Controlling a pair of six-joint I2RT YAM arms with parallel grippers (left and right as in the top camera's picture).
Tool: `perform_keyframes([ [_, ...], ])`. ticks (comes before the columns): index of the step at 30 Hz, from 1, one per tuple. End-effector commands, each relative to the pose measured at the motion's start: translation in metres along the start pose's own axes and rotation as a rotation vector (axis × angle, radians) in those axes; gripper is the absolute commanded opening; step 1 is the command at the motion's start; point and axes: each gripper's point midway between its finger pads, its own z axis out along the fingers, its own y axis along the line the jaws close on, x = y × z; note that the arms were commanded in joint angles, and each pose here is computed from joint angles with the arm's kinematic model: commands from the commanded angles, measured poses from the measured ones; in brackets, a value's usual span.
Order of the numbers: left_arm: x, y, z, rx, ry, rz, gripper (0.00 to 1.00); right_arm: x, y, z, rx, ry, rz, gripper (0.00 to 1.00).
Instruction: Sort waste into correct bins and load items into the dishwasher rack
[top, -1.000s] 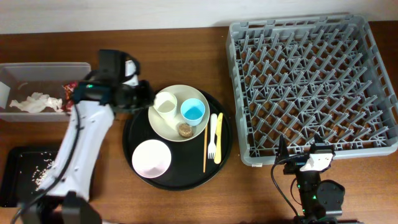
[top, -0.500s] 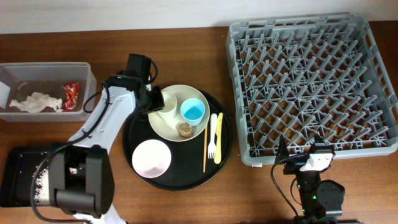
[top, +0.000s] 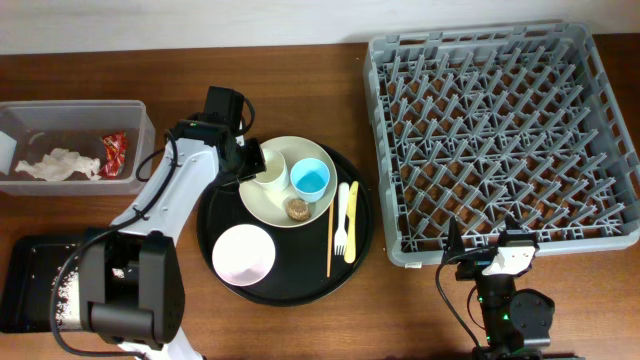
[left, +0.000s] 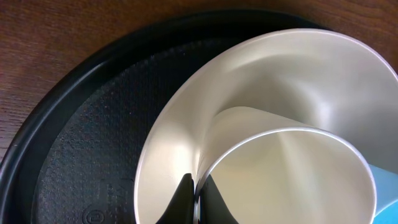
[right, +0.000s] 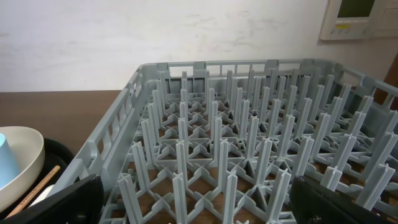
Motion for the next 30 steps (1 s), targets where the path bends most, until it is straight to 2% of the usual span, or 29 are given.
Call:
perform_keyframes([
  [1,-0.011,-0.001,-0.009,0.014,-0.031,-0.009,0.01,0.002,0.000,0.000,0.002,0.004,0.008,0.98],
  [4,-0.045,0.009,-0.072,0.058,-0.193,-0.038,0.01,0.002,0.000,0.000,0.002,0.003,0.008,0.98],
  [6,-0.054,0.027,-0.114,0.065,-0.284,-0.033,0.01,0.002,0.000,0.000,0.002,0.003,0.008,0.98],
  [7,-0.053,0.028,-0.132,0.118,-0.302,-0.019,0.01,0.002,0.000,0.000,0.002,0.003,0.008,0.98],
  [9,-0.047,0.015,-0.157,0.327,-0.290,0.031,0.01,0.002,0.000,0.000,0.002,0.003,0.008,0.98],
  [10,-0.038,-0.002,-0.171,0.517,-0.255,0.091,0.00,0.002,0.000,0.000,0.002,0.003,0.008,0.98],
  [11,-0.030,-0.015,-0.184,0.666,-0.243,0.173,0.00,0.002,0.000,0.000,0.002,0.003,0.008,0.98],
  [12,-0.021,-0.031,-0.200,0.804,-0.267,0.317,0.00,0.002,0.000,0.000,0.002,0.003,0.008,0.98],
  [13,-0.011,-0.041,-0.211,0.889,-0.295,0.437,0.00,0.002,0.000,0.000,0.002,0.003,0.008,0.98],
  [19,0.022,-0.043,-0.185,1.020,-0.236,0.497,0.00,0.002,0.000,0.000,0.002,0.003,0.008,0.98],
  [28,0.009,-0.045,-0.133,1.324,-0.142,0.369,0.00,0.002,0.000,0.000,0.002,0.003,0.008,0.98],
  [30,0.006,-0.047,-0.138,1.379,-0.165,0.379,0.00,0.001,0.015,-0.001,-0.082,-0.001,0.015,0.99],
])
